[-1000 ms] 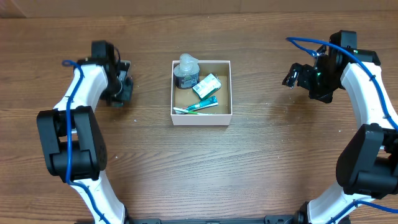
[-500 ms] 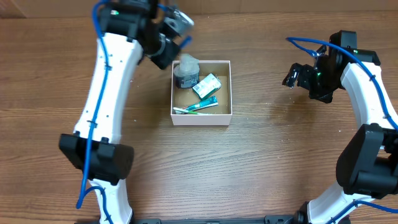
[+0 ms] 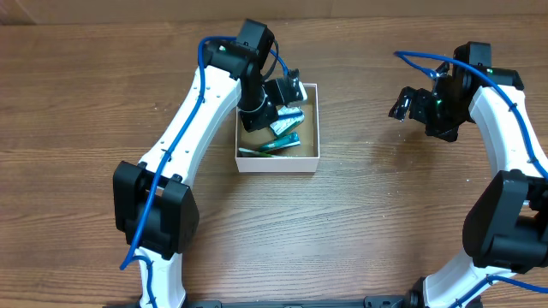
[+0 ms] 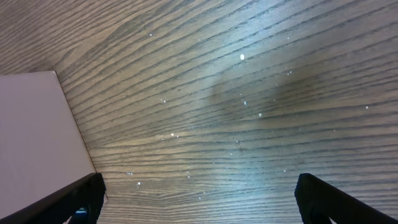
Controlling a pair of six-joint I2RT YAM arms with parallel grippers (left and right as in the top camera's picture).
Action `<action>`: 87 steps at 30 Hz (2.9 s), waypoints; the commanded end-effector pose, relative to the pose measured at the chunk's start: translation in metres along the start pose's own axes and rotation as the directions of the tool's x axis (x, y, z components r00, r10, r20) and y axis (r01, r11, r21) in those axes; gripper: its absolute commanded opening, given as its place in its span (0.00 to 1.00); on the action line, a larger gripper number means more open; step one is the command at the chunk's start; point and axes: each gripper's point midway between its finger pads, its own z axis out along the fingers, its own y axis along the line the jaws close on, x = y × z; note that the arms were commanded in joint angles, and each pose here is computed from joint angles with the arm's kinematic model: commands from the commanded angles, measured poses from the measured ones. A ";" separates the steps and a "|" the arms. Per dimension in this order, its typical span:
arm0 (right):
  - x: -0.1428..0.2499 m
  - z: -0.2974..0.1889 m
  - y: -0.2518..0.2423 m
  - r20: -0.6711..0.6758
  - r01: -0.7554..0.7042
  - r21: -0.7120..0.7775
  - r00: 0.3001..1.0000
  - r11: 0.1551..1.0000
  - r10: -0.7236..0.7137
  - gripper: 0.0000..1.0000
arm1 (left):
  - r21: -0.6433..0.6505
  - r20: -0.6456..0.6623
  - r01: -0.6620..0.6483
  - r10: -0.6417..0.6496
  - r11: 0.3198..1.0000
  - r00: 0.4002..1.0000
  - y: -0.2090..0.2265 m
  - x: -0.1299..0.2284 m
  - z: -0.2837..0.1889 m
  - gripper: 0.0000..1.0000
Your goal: Pack container
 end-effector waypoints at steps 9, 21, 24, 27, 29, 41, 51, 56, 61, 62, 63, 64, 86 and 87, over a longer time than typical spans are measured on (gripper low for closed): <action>-0.004 -0.006 0.004 0.022 0.012 -0.012 1.000 1.000 -0.012 1.00 | -0.060 0.134 0.057 -0.048 0.997 0.990 -0.007 -0.035 -0.075 0.91; -0.004 -0.006 0.004 0.022 0.012 -0.012 1.000 1.000 -0.012 1.00 | -0.322 0.498 0.456 -0.262 0.830 0.827 -0.040 -0.019 -0.271 1.00; -0.004 -0.006 0.004 0.022 0.012 -0.012 1.000 1.000 -0.012 1.00 | -0.322 0.498 0.456 -0.262 0.830 0.827 -0.040 -0.018 -0.271 1.00; -0.004 -0.006 0.004 0.022 0.012 -0.012 1.000 1.000 -0.012 1.00 | -0.304 0.454 0.454 -0.292 0.837 0.842 -0.048 -0.009 -0.263 1.00; -0.004 -0.006 0.004 0.022 0.012 -0.012 1.000 1.000 -0.012 1.00 | -0.298 0.438 0.454 -0.302 0.840 0.847 -0.050 -0.006 -0.260 1.00; -0.004 -0.006 0.004 0.022 0.012 -0.012 1.000 1.000 -0.012 1.00 | -0.343 0.617 0.551 -0.260 0.760 0.743 -0.052 0.059 -0.239 1.00; -0.004 -0.006 0.004 0.022 0.012 -0.012 1.000 1.000 -0.012 1.00 | -0.446 0.799 0.628 -0.032 0.638 0.600 -0.090 0.151 -0.127 1.00; -0.004 -0.006 0.004 0.022 0.012 -0.012 1.000 1.000 -0.012 1.00 | -0.479 0.811 0.644 0.020 0.597 0.585 -0.100 0.167 -0.108 1.00; -0.004 -0.006 0.004 0.022 0.012 -0.012 1.000 1.000 -0.012 1.00 | -0.500 0.822 0.657 0.070 0.564 0.565 -0.104 0.176 -0.100 1.00; -0.004 -0.006 0.004 0.022 0.012 -0.012 1.000 1.000 -0.012 1.00 | -0.505 0.824 0.657 0.086 0.559 0.560 -0.105 0.176 -0.099 1.00; -0.004 -0.006 0.004 0.022 0.012 -0.012 1.000 1.000 -0.012 1.00 | -0.510 0.825 0.658 0.100 0.554 0.556 -0.104 0.177 -0.098 1.00; -0.004 -0.006 0.004 0.022 0.012 -0.012 1.000 1.000 -0.012 1.00 | -0.513 0.826 0.658 0.109 0.551 0.553 -0.105 0.177 -0.097 1.00; -0.004 -0.006 0.004 0.022 0.012 -0.012 1.000 1.000 -0.012 1.00 | -0.525 0.822 0.699 0.076 0.486 0.564 -0.094 0.198 -0.087 1.00; -0.004 -0.006 0.004 0.022 0.012 -0.012 1.000 1.000 -0.012 1.00 | -0.525 0.822 0.698 0.076 0.487 0.564 -0.094 0.198 -0.086 1.00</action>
